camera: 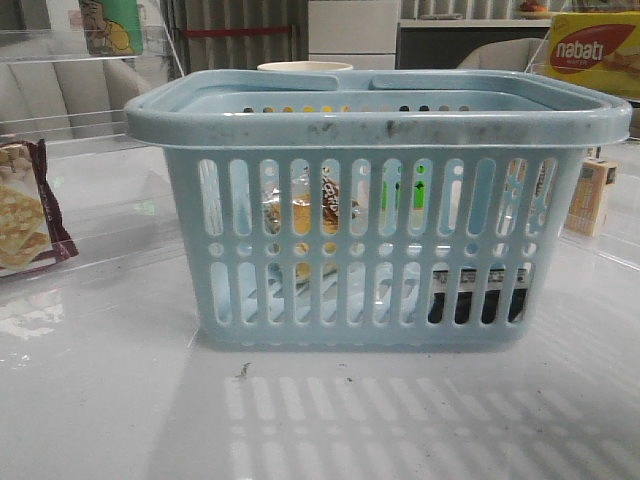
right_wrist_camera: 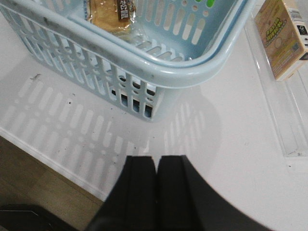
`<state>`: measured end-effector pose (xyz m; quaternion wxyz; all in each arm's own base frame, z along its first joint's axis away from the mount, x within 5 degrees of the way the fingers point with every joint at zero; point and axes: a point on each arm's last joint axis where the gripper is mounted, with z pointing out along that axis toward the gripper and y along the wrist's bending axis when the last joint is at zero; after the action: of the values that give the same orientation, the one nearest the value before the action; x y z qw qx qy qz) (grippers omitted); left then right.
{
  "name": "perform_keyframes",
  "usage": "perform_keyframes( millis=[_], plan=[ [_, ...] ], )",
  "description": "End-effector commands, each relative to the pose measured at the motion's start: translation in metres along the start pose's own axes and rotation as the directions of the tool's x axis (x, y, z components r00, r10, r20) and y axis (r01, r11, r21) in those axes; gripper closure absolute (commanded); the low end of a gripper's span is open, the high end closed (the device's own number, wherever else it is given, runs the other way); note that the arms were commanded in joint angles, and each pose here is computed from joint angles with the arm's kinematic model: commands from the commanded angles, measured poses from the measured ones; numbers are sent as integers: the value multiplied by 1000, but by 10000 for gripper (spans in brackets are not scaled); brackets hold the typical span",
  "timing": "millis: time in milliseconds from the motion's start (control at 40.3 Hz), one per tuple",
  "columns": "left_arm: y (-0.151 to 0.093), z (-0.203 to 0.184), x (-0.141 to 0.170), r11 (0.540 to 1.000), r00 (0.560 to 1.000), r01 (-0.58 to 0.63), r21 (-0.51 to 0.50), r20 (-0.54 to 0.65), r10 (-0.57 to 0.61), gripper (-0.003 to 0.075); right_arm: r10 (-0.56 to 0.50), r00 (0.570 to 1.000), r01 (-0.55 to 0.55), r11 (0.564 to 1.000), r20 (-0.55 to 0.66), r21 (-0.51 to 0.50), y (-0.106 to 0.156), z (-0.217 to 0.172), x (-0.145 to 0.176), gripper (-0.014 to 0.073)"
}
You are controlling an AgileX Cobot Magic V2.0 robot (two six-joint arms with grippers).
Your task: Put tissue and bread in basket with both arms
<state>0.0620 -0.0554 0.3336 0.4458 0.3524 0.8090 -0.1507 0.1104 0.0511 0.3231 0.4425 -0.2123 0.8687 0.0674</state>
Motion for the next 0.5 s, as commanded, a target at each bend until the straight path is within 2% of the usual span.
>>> perform_keyframes(
  millis=[0, 347, 471],
  plan=[
    [1, -6, -13, 1000, 995, -1, -8, 100, 1, 630, -19, 996, 18, 1000, 91, 13, -2, -6, -12, 540],
    [1, -8, -11, 1000, 992, 1, -13, 124, 0, 630, -19, 996, 18, 1000, 91, 13, -2, -6, -12, 540],
    [5, -15, -1, 995, 984, 36, -94, 177, -19, 630, -19, 996, 18, 1000, 89, 14, -2, -6, -12, 540]
  ],
)
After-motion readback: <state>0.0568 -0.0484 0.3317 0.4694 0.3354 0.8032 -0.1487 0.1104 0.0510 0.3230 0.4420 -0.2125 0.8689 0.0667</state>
